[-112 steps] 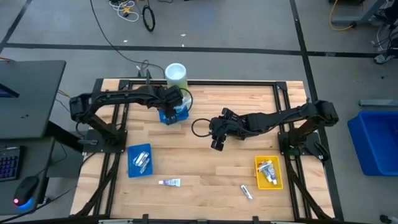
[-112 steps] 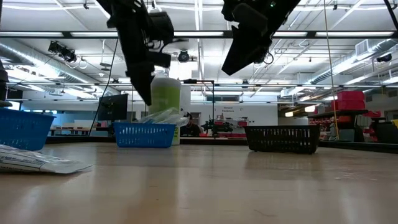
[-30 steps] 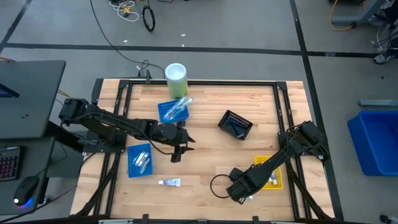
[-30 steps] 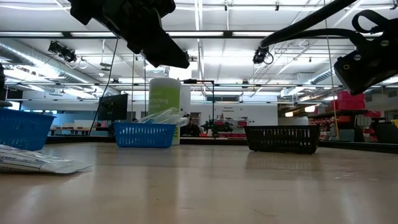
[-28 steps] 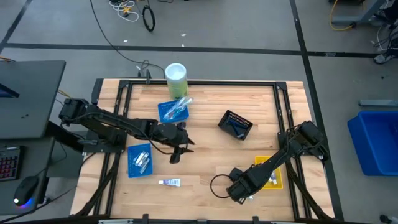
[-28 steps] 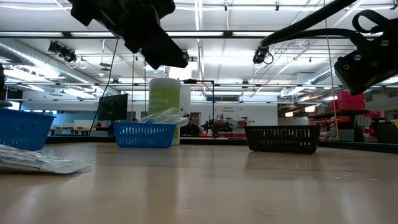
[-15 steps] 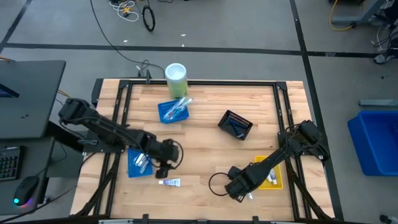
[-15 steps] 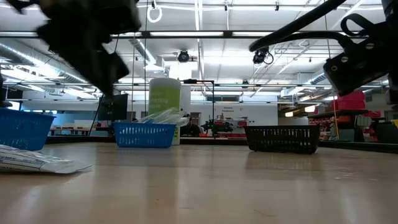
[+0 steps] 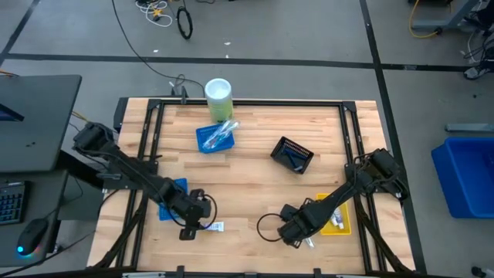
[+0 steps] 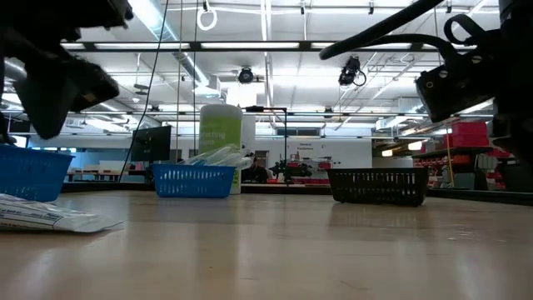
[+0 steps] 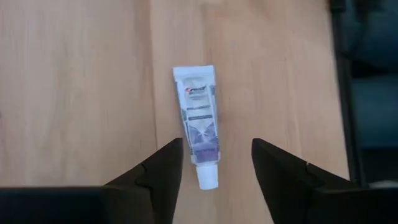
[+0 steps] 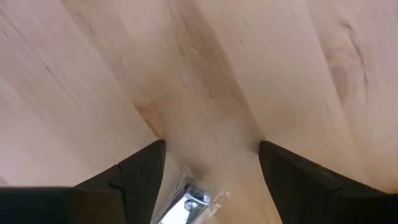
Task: Pick & Place Travel size toiletries
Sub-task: Put the white toothpaste into the yellow bin
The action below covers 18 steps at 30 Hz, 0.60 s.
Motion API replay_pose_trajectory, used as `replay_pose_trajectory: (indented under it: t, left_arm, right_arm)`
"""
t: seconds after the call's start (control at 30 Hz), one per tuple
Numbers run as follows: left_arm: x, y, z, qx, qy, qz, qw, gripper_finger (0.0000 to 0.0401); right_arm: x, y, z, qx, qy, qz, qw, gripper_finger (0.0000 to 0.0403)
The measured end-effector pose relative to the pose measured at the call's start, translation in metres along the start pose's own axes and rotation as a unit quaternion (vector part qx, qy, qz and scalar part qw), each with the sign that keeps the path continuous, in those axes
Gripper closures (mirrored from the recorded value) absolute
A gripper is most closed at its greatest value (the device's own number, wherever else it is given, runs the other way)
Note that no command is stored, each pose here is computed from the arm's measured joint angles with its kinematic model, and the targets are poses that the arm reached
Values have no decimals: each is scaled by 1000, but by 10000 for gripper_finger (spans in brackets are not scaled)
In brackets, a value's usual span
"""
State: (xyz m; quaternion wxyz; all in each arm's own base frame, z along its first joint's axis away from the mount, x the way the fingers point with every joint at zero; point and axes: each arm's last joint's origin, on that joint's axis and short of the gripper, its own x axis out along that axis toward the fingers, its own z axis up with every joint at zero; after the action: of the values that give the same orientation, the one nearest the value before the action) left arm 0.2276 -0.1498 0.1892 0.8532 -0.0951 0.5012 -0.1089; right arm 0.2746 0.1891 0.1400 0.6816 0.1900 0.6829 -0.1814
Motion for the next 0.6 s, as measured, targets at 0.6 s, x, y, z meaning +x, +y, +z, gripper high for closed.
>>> replay_pose_trajectory:
  t: [0.6]
  left_arm:
    - [60, -6, -15, 19, 40, 51, 998, 158]
  right_arm:
    - [-2, -9, 35, -42, -55, 14, 998, 158]
